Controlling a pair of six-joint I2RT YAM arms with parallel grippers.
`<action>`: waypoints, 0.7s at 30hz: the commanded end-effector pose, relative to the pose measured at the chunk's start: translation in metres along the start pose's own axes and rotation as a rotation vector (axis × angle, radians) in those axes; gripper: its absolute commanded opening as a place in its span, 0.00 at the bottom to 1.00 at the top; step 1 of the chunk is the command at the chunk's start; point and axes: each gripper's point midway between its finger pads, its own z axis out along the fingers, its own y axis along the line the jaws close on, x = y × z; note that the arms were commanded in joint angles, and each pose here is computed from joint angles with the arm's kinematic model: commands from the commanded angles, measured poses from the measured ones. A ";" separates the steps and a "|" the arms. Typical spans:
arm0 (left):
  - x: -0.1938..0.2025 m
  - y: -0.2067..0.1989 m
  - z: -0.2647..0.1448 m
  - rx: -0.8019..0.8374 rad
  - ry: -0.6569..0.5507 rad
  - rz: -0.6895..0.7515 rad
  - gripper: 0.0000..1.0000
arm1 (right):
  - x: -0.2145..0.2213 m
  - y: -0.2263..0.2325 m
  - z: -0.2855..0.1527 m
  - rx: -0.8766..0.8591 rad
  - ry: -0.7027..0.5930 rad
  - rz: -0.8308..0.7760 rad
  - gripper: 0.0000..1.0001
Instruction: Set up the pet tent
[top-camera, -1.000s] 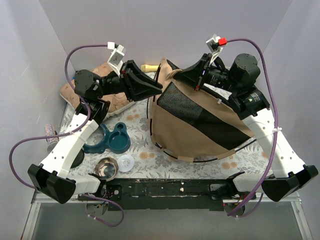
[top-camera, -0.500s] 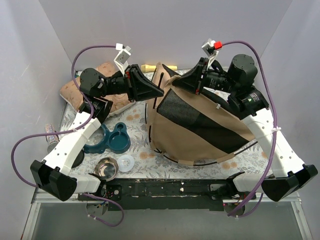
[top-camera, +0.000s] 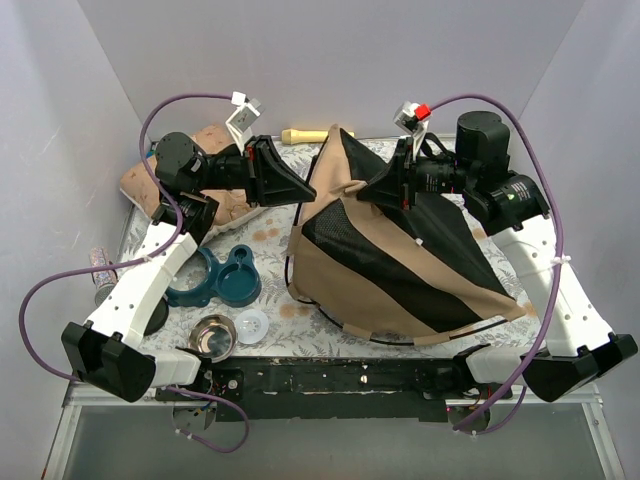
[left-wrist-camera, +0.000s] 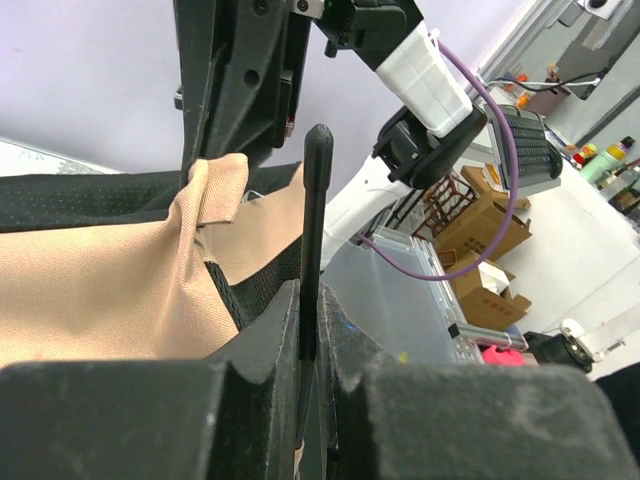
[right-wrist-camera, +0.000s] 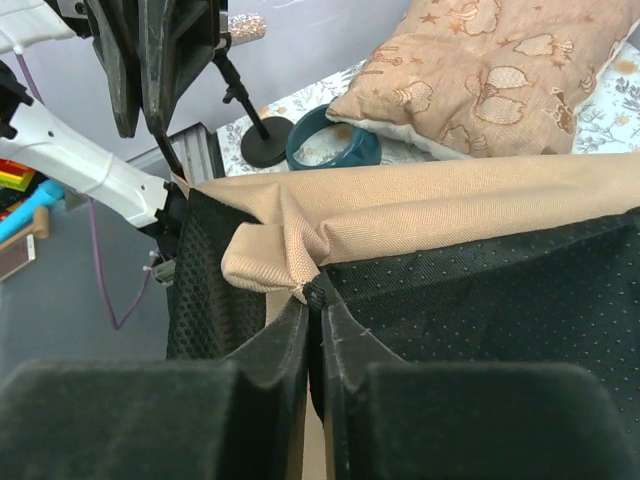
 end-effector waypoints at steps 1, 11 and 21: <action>0.015 -0.004 -0.003 0.032 0.062 -0.087 0.00 | -0.015 0.012 -0.004 -0.040 -0.037 -0.038 0.02; 0.064 -0.002 0.004 0.118 0.235 -0.340 0.00 | -0.034 0.016 0.006 -0.105 -0.126 0.080 0.01; 0.086 0.000 0.011 0.110 0.290 -0.384 0.00 | -0.037 0.009 0.008 -0.066 -0.125 0.120 0.01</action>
